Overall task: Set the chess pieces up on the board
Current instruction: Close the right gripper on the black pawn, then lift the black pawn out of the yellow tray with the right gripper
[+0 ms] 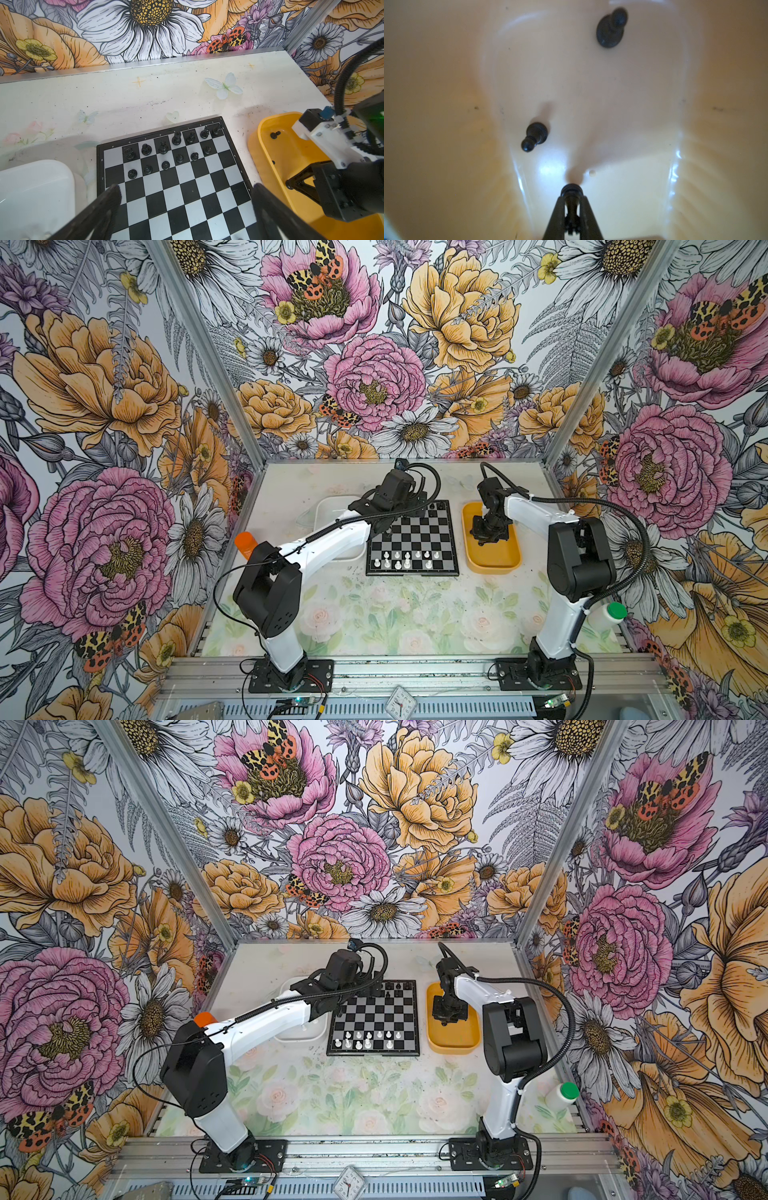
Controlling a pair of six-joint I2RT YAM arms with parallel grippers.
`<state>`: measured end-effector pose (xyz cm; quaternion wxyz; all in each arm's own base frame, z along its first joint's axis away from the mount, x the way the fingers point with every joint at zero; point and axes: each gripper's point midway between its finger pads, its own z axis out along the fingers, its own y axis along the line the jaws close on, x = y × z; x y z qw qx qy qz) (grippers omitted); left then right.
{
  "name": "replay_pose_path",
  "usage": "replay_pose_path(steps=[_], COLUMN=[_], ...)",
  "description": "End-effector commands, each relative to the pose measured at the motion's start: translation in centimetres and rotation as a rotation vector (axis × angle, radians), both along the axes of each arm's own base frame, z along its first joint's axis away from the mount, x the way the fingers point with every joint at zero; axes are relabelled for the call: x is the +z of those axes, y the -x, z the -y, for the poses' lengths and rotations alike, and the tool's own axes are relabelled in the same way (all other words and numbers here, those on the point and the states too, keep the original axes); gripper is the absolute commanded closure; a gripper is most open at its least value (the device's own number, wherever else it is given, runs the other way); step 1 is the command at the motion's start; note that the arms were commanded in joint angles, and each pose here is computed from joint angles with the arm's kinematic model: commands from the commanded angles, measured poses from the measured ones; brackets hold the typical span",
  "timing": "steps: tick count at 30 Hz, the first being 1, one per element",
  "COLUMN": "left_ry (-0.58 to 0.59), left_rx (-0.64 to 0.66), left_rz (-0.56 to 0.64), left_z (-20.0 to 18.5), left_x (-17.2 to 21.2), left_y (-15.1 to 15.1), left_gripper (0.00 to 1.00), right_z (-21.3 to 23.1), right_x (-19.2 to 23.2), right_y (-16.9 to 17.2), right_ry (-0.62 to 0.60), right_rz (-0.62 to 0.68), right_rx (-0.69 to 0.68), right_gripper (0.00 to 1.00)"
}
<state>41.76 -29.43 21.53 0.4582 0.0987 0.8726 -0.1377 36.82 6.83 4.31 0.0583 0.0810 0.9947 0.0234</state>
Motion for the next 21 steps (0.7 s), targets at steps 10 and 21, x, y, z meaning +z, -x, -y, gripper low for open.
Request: replay_pose_path(steps=[10,21], left_ry=[-0.001,-0.003], left_rx=[0.011,0.025], left_rz=[0.019,0.027], left_z=[-0.8,-1.5], left_x=[0.9,1.0], left_y=[-1.4,-1.8], left_gripper=[0.01,0.01], right_z=[0.6,0.5], right_x=[0.4,2.9], right_y=[-1.5,-3.1], right_ry=[0.021,0.022], right_rz=[0.020,0.091], right_rx=[0.009,0.001], right_gripper=[0.77,0.65])
